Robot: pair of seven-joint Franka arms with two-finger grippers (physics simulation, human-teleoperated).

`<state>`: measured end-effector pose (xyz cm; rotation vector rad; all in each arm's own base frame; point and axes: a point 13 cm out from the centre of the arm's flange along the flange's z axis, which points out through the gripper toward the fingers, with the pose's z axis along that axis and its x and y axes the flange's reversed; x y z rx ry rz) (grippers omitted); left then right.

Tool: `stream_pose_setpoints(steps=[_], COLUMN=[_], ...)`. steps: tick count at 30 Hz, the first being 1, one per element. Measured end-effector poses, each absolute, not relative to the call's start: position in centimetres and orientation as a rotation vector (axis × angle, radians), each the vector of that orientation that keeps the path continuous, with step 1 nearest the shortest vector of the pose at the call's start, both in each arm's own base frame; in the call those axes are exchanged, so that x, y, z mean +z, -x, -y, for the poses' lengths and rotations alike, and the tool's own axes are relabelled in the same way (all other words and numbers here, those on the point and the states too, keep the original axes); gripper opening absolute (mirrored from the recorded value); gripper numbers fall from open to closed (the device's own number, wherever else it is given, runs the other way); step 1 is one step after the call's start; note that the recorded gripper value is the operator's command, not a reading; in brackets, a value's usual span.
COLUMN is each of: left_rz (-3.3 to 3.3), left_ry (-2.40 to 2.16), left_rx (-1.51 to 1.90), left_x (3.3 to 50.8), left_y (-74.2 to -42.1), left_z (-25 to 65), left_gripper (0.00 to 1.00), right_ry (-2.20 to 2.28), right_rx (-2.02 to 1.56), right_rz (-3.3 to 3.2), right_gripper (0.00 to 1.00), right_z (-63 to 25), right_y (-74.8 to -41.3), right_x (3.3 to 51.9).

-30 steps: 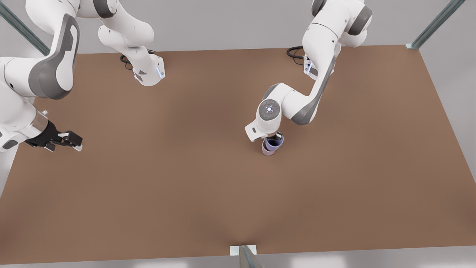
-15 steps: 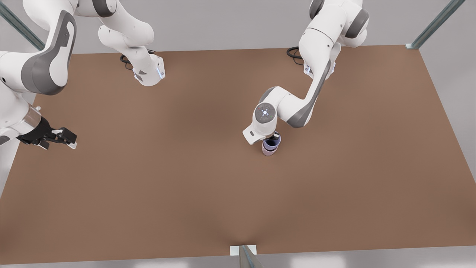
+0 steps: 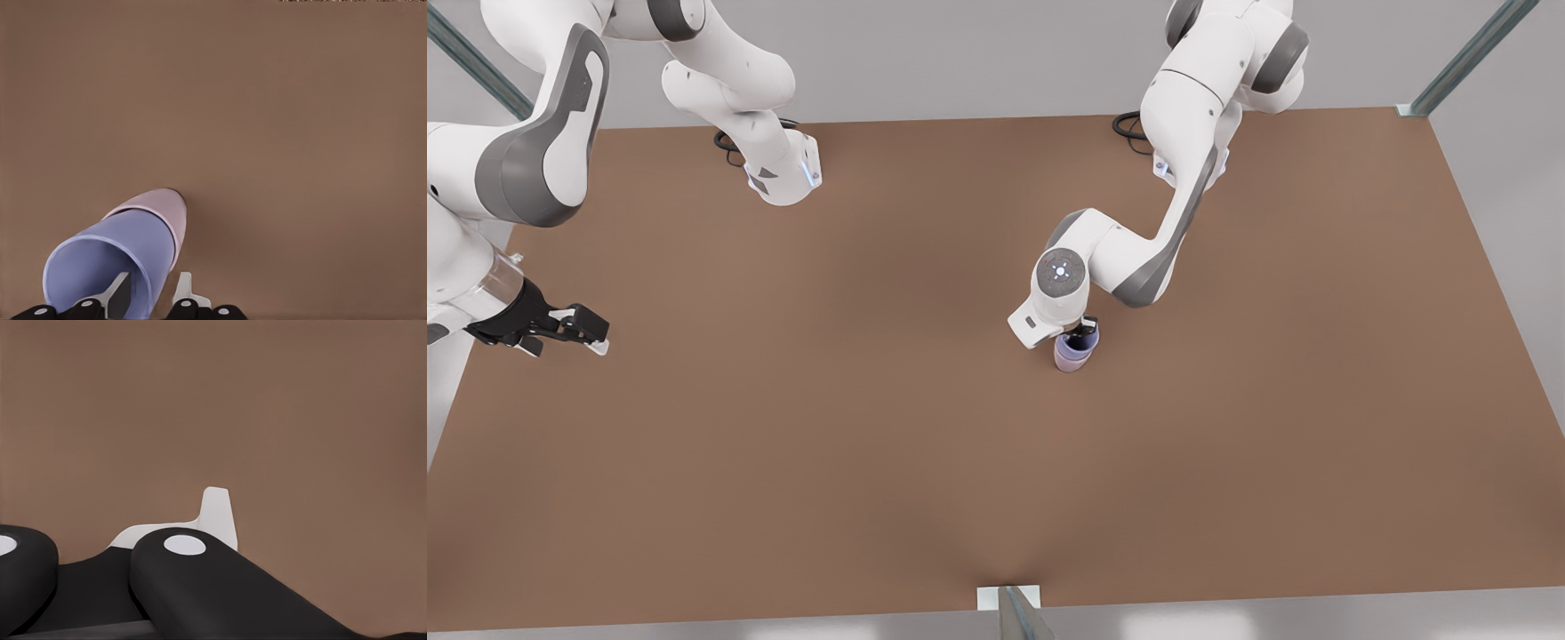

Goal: Stack the cups, with the pink cup at the bottom and the purple cup at the top

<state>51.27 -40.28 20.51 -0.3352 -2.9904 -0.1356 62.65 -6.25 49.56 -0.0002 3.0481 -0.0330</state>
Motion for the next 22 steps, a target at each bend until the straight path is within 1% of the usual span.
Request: stream_pose_setpoints(steps=[3,4,5,7,8,11,13,17,22], left_rz=[3.015,3.032,3.051,3.083,3.098,3.123,3.113,3.135,3.128], left_ry=[0.313,0.288,0.229,0.064,-0.001,-0.07,-0.11,-0.06,0.014], left_rx=[-0.128,-0.129,-0.139,-0.15,-0.146,-0.125,-0.044,-0.07,-0.13], left_x=[22.6,24.0,25.5,29.5,32.0,38.4,42.3,47.9,49.3], left_y=[-52.0,-53.1,-55.0,-58.9,-60.1,-61.7,-62.0,-59.7,-58.3], left_z=[39.7,39.0,36.9,30.5,27.7,23.5,19.1,13.6,10.9], left_gripper=[1.0,1.0,1.0,1.0,1.0,1.0,1.0,1.0,1.0], right_ry=[0.001,0.001,0.002,0.003,0.003,0.004,0.006,0.007,0.007], right_rx=[-0.033,-0.033,-0.033,-0.033,-0.033,-0.033,-0.033,-0.032,-0.032], right_rz=[-3.047,-3.047,-3.047,-3.047,-3.047,-3.047,-3.047,-3.047,-3.047], right_gripper=[1.0,1.0,1.0,1.0,1.0,1.0,1.0,1.0,1.0], right_z=[6.3,6.3,6.3,6.3,6.3,6.3,6.2,6.2,6.3], right_y=[-62.6,-62.6,-62.6,-62.6,-62.6,-62.6,-62.6,-62.6,-62.6], right_x=[49.6,49.6,49.6,49.6,49.6,49.7,49.6,49.6,49.7])
